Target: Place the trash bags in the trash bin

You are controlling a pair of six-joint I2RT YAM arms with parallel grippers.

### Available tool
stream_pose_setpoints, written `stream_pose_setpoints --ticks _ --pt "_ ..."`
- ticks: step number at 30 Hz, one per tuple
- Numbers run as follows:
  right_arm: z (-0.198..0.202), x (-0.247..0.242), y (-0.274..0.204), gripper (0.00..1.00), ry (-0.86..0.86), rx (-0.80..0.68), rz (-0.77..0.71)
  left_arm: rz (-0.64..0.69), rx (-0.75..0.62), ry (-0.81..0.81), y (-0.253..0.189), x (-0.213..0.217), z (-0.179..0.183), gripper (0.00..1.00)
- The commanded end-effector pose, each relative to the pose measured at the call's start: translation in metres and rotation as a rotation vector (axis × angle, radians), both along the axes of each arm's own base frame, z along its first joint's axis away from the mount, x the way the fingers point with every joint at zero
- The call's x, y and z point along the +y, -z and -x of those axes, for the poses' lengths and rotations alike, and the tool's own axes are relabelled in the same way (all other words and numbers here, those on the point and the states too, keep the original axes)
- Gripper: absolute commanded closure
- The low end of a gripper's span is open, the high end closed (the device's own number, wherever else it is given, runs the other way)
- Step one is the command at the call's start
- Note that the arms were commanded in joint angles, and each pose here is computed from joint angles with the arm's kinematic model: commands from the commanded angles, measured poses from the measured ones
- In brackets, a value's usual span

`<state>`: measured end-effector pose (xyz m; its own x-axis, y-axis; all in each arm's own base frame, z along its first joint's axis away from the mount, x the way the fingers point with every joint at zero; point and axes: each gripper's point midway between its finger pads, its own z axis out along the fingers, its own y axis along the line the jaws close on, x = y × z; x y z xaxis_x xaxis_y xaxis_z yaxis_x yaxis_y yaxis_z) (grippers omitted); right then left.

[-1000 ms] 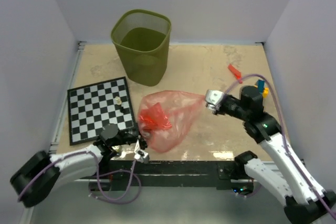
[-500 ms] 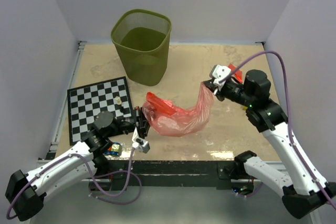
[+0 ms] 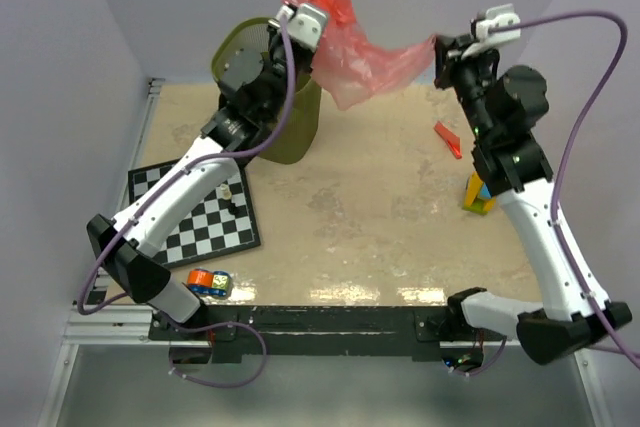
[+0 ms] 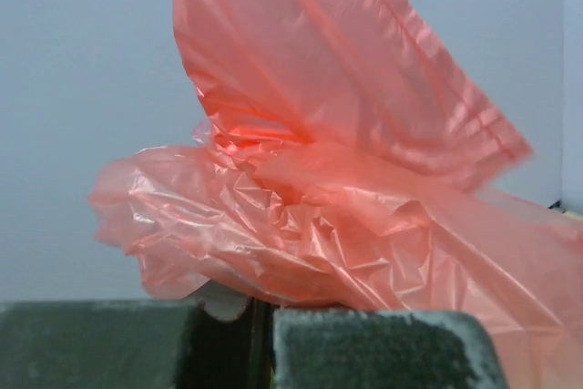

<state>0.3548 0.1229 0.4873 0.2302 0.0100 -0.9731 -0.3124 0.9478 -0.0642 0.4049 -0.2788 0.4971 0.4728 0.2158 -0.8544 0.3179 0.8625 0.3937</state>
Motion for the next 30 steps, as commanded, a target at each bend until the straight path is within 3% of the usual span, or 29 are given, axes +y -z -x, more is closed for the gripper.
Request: stream_pose_setpoints --ticks 1,4,8,10,11,13,17,19,21,24,26,28,30 --pt "-0.033 -0.019 -0.008 1.00 0.138 0.080 -0.079 0.135 0.393 -0.043 0.055 0.002 -0.012 1.00" --pt "-0.036 -0.012 0.098 1.00 0.124 0.327 0.016 0.075 0.646 -0.014 0.161 0.001 0.010 1.00" --pt "-0.002 0.002 0.222 1.00 0.023 0.659 0.065 -0.078 1.042 -0.038 0.302 0.022 0.059 1.00" --pt "0.007 0.009 0.247 1.00 -0.031 0.729 0.079 -0.097 1.136 -0.056 0.326 0.035 0.067 1.00" --pt "0.002 0.010 0.247 1.00 -0.029 0.722 0.080 -0.074 1.094 -0.075 0.314 0.040 0.056 1.00" --pt "-0.027 0.011 0.215 1.00 0.005 0.627 0.075 -0.035 0.902 -0.086 0.255 0.039 0.015 1.00" --pt "-0.116 0.007 0.070 1.00 0.068 0.318 0.021 0.045 0.439 -0.137 0.074 0.034 -0.066 1.00" --pt "-0.146 0.000 -0.017 1.00 0.110 0.130 -0.004 0.094 0.204 -0.136 -0.016 0.032 -0.083 1.00" --pt "-0.148 -0.011 -0.114 1.00 0.154 -0.123 -0.045 0.141 -0.099 -0.147 -0.102 0.036 -0.081 1.00" --pt "-0.079 -0.024 -0.247 1.00 0.142 -0.606 -0.141 0.201 -0.632 -0.208 -0.197 0.058 -0.026 1.00" --pt "-0.009 -0.034 -0.298 1.00 0.113 -0.891 -0.222 0.191 -0.924 -0.214 -0.237 0.063 0.023 1.00" --pt "0.060 -0.037 -0.316 1.00 0.083 -1.123 -0.257 0.208 -1.116 -0.209 -0.260 0.065 0.069 1.00" --pt "0.101 -0.029 -0.321 1.00 0.087 -1.195 -0.189 0.351 -1.179 -0.214 -0.261 0.078 0.105 1.00"
